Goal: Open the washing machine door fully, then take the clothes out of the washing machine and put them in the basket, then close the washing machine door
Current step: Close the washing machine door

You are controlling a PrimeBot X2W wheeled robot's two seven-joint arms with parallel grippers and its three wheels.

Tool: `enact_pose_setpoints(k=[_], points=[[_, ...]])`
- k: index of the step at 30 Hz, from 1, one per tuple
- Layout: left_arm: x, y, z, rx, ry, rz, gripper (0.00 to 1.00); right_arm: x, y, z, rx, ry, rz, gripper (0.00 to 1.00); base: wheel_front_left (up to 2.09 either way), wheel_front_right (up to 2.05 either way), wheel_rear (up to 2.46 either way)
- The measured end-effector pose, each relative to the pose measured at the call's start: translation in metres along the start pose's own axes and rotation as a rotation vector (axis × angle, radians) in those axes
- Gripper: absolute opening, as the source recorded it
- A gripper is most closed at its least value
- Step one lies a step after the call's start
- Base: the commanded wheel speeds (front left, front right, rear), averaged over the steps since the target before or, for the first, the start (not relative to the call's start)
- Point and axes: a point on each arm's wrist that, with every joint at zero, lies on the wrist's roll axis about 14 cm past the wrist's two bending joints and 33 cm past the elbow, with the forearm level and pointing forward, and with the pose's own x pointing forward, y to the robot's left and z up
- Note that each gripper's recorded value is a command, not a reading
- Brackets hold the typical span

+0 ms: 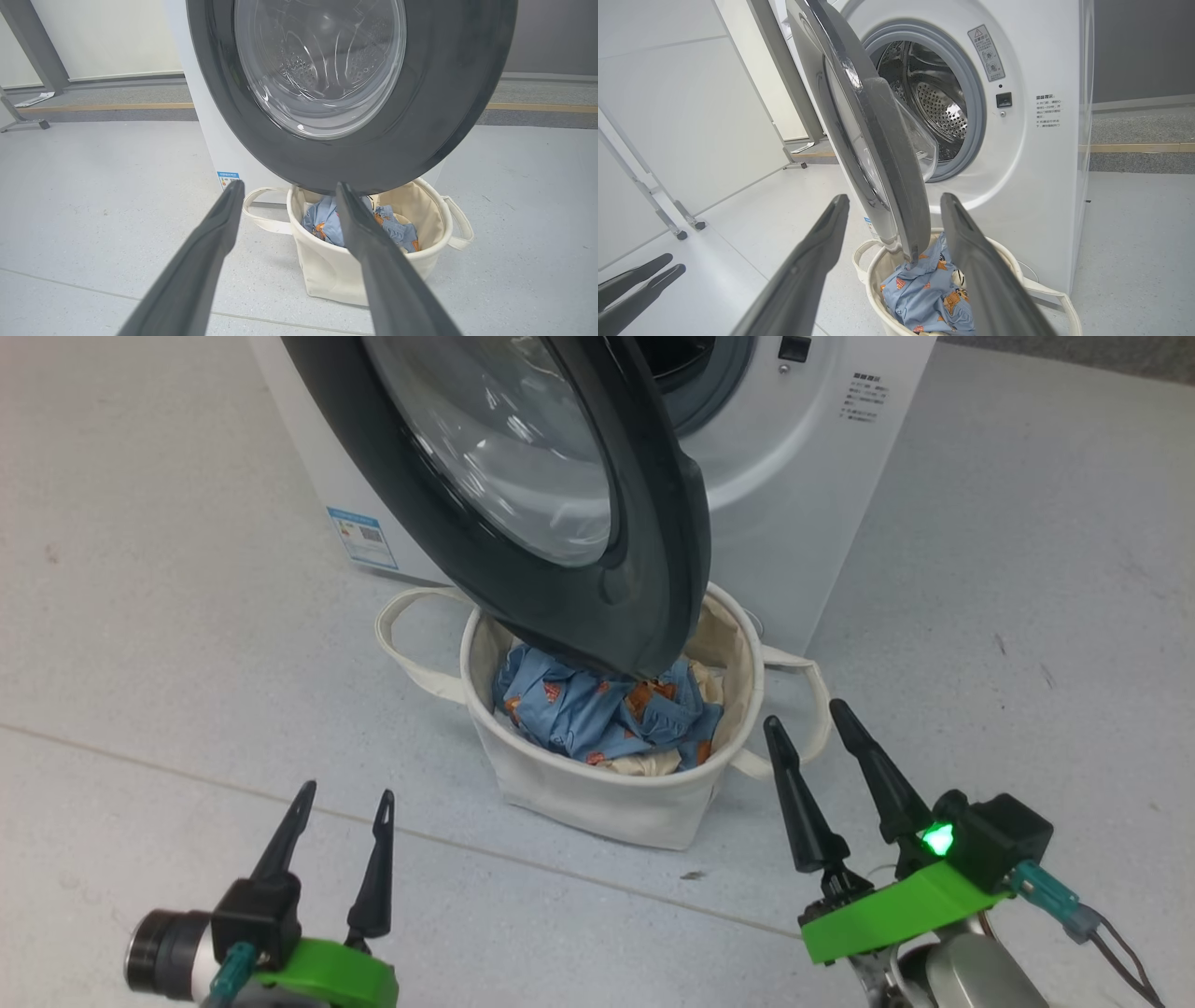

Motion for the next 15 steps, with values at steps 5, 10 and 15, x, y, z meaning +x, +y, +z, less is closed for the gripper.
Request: enact_pose_setpoints(k=[5, 10, 15], points=[[0.0025, -0.0013, -0.0003, -0.02, -0.002, 0.007, 1.0, 0.0022, -0.0012, 0.0001, 0.005, -0.004, -0.001, 1.0, 0.0, 0.0, 0.0], [0.0023, -0.0019, -0.0036, 0.002, 0.006, 0.01, 1.0, 0.0042, -0.0012, -0.0039, 0.011, 0.004, 0.002, 1.0, 0.0, 0.0, 0.0], [0.0025, -0.0013, -0.006, -0.006, 0.012, 0.012, 1.0, 0.0065, -0.003, -0.0033, 0.013, -0.001, -0.001, 1.0, 0.0, 0.0, 0.0]])
